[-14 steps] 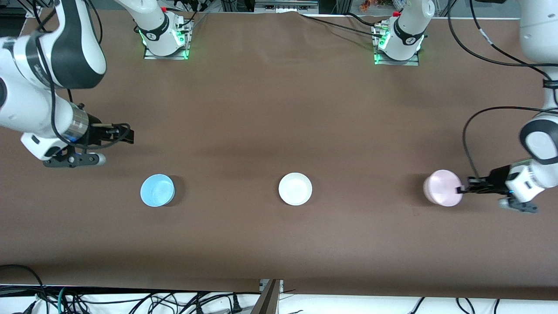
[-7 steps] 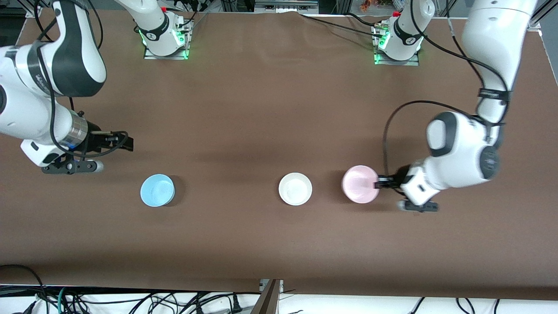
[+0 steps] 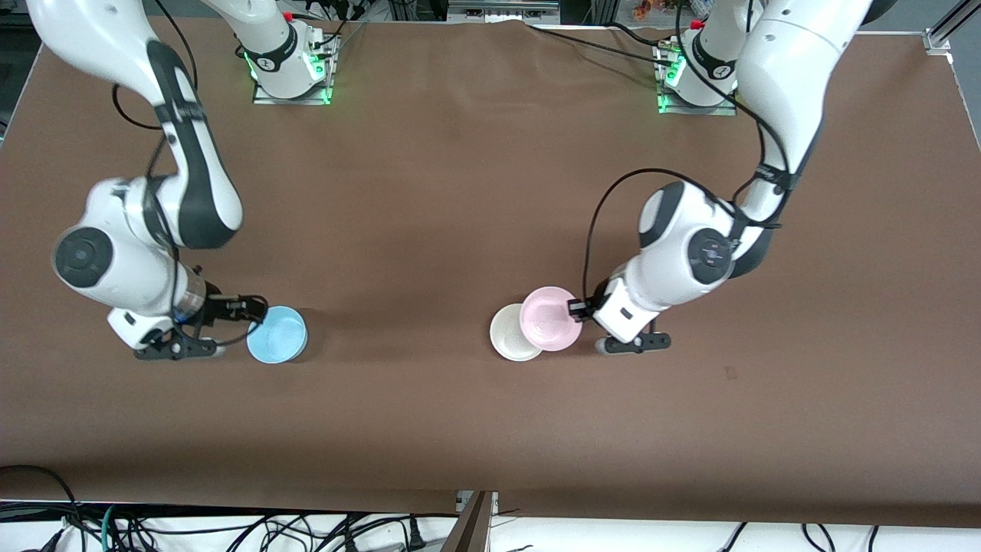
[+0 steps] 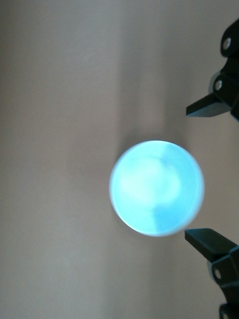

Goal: Stack pink and blue bowls on white bowl
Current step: 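Carry the pink bowl onto the white bowl while the right gripper reaches blue, then grasp the blue bowl rim with the right gripper while the left holds pink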

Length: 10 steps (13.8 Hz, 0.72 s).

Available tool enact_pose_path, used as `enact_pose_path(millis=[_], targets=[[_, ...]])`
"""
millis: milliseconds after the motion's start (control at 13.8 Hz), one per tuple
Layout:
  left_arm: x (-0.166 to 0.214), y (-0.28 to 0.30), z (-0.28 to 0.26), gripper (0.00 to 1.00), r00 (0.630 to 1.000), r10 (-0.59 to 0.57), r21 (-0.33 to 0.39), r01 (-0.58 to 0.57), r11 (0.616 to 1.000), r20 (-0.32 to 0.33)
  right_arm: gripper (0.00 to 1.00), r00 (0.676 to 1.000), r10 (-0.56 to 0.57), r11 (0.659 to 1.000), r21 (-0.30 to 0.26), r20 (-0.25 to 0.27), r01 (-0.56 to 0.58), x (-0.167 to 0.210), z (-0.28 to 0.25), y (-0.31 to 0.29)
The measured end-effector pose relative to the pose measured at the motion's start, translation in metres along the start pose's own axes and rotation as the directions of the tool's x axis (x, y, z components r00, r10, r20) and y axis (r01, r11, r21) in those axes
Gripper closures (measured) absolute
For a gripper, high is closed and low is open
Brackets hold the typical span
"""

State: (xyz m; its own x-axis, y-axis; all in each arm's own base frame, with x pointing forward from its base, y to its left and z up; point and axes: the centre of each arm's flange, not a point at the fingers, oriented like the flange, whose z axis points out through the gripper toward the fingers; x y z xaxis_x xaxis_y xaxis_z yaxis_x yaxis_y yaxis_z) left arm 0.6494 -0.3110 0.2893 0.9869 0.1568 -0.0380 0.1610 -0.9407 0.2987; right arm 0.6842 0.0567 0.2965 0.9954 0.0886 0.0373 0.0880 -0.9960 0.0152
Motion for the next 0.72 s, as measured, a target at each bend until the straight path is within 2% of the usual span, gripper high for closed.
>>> enact_pose_path(millis=[217,435,652,725], targets=[[-0.005,0.027,0.017,0.97,0.999,0.009,0.025,-0.009,1.000,-0.035,0.03,0.999,-0.014,1.000,-0.013,-0.039,0.014,0.006,0.048,0.024],[-0.007,0.035,0.032,0.97,0.998,0.020,0.024,-0.019,1.000,-0.059,0.08,0.999,-0.014,1.000,-0.010,-0.037,0.013,0.004,0.076,0.029],[-0.004,0.035,0.038,0.97,0.997,0.020,0.016,-0.019,1.000,-0.073,0.37,1.000,-0.015,1.000,-0.007,-0.019,0.015,0.002,0.089,0.027],[-0.002,0.035,0.038,0.97,0.997,0.022,0.017,-0.021,1.000,-0.077,0.37,1.000,-0.015,1.000,-0.007,-0.016,0.015,0.001,0.091,0.027]])
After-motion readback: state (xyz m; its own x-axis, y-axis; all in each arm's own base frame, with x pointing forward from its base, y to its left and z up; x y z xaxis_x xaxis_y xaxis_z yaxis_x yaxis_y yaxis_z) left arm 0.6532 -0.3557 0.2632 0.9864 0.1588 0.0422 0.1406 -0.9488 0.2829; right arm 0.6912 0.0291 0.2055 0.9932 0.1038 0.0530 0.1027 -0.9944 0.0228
